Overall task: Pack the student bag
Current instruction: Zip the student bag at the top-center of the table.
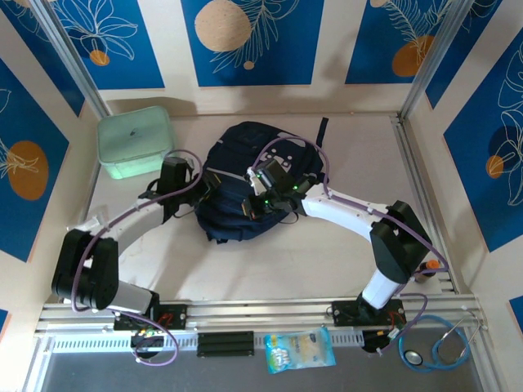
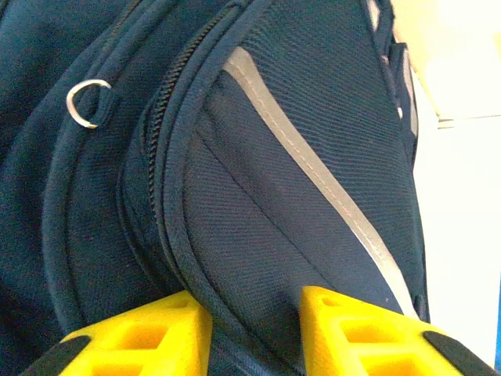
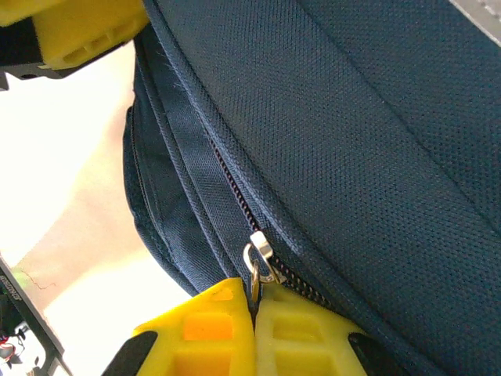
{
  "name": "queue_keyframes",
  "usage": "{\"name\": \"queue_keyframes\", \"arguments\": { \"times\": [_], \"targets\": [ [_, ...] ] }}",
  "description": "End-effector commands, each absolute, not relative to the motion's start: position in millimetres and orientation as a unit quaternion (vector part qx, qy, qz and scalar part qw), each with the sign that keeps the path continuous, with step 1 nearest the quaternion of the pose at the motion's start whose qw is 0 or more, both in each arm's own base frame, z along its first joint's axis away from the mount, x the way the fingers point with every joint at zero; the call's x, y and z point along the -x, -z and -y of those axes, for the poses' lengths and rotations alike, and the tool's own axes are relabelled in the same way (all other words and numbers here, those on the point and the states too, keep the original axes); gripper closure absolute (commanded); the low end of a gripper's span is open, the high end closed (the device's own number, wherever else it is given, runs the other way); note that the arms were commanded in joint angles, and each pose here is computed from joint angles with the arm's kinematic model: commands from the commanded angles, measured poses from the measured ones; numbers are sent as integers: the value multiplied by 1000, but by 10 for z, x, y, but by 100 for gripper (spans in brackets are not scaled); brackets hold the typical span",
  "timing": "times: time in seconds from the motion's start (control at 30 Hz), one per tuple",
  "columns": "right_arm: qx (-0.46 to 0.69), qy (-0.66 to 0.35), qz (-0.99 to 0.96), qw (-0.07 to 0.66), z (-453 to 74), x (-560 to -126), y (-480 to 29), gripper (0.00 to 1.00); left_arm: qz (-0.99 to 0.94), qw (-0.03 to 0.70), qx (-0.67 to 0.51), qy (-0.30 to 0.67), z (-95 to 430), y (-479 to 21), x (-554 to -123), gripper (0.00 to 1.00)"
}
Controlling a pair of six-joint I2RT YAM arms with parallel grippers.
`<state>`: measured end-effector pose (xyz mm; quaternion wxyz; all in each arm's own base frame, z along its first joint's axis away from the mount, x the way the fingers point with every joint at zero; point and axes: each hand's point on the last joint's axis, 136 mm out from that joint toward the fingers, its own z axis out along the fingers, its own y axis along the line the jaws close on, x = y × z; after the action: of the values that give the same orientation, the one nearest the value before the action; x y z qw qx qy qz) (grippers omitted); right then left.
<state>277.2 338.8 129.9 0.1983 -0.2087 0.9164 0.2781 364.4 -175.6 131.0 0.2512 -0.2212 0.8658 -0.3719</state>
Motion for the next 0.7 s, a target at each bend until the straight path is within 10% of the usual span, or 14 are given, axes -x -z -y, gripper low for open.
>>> {"name": "queue_keyframes", "arguments": {
  "times": [0.0,0.33,0.67],
  "targets": [
    [224,-295,-904,212,-3539,-2779,-1446,100,-856,262,210,393,1876,-1429,-3734,72],
    [231,-236,-920,209,-3259,-2709,-1275,100,-866,263,204,373,1820,-1338,-3788,99],
    [232,-122,-945,197,-2557,-2798,-1060,100,-879,268,198,342,1670,-1317,-3806,100]
  ]
}}
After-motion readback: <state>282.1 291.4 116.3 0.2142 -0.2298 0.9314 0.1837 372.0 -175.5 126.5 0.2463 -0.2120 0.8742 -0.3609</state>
